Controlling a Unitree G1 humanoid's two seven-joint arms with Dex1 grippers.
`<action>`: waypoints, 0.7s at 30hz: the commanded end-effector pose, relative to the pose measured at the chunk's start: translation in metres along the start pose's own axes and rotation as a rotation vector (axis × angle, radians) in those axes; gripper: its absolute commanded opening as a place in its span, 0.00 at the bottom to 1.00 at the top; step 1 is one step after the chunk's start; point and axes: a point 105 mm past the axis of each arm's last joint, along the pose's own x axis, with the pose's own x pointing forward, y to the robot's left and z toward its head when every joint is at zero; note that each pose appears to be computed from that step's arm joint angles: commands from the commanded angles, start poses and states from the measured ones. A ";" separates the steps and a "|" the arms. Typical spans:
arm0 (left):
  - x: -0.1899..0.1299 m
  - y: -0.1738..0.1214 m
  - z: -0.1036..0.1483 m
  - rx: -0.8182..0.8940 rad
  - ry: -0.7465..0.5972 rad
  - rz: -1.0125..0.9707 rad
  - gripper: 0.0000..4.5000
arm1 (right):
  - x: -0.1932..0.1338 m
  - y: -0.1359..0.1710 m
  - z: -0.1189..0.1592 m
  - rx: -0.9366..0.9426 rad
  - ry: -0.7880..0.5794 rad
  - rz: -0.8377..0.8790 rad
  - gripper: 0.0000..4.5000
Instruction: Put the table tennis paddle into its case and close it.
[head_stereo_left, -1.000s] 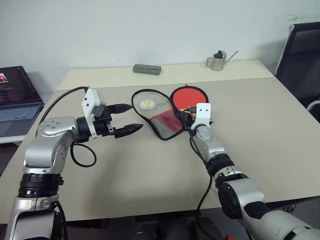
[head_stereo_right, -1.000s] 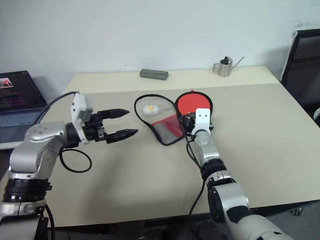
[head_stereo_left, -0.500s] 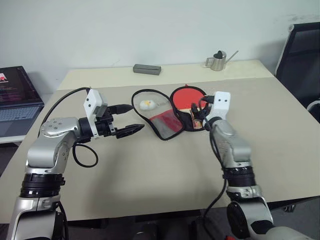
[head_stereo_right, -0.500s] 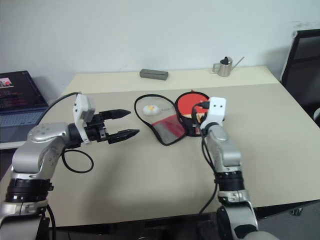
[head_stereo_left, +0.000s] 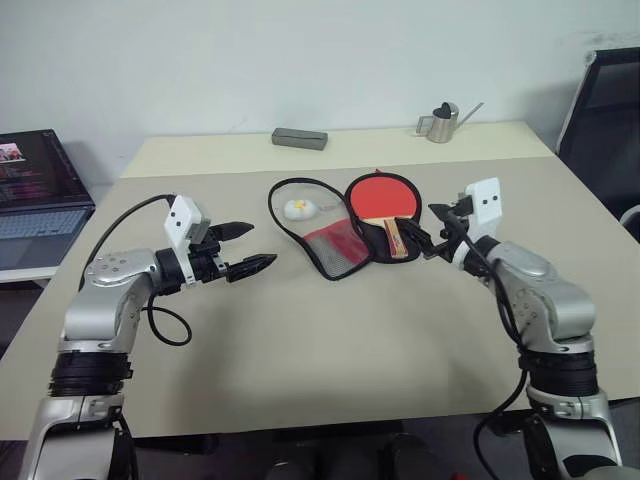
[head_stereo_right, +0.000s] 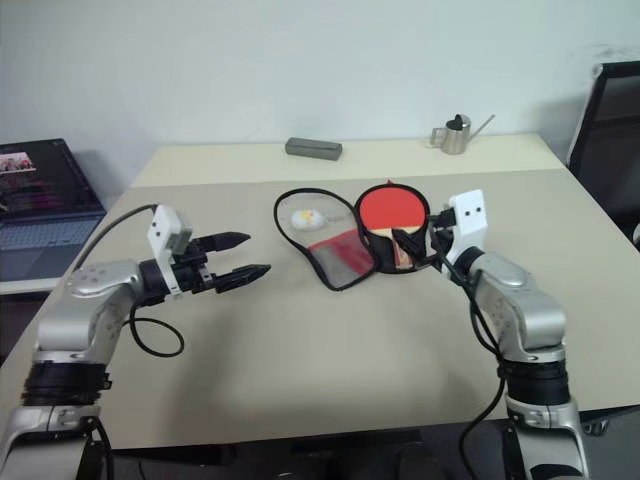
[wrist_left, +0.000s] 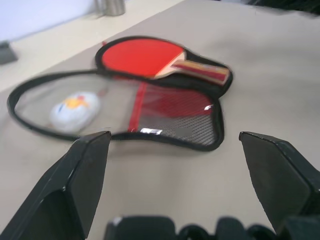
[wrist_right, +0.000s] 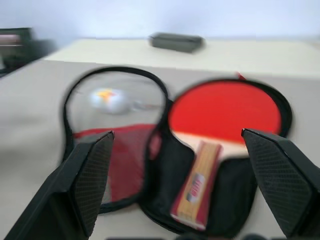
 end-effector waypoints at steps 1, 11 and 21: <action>0.003 0.016 0.002 0.042 -0.009 0.066 1.00 | -0.010 0.007 0.025 -0.082 -0.075 0.098 0.99; 0.034 0.030 -0.016 0.061 0.028 0.077 1.00 | -0.039 -0.023 0.021 -0.249 0.116 0.146 0.99; 0.060 0.040 -0.029 0.051 0.067 0.140 1.00 | -0.059 -0.030 0.028 -0.272 0.161 0.180 0.99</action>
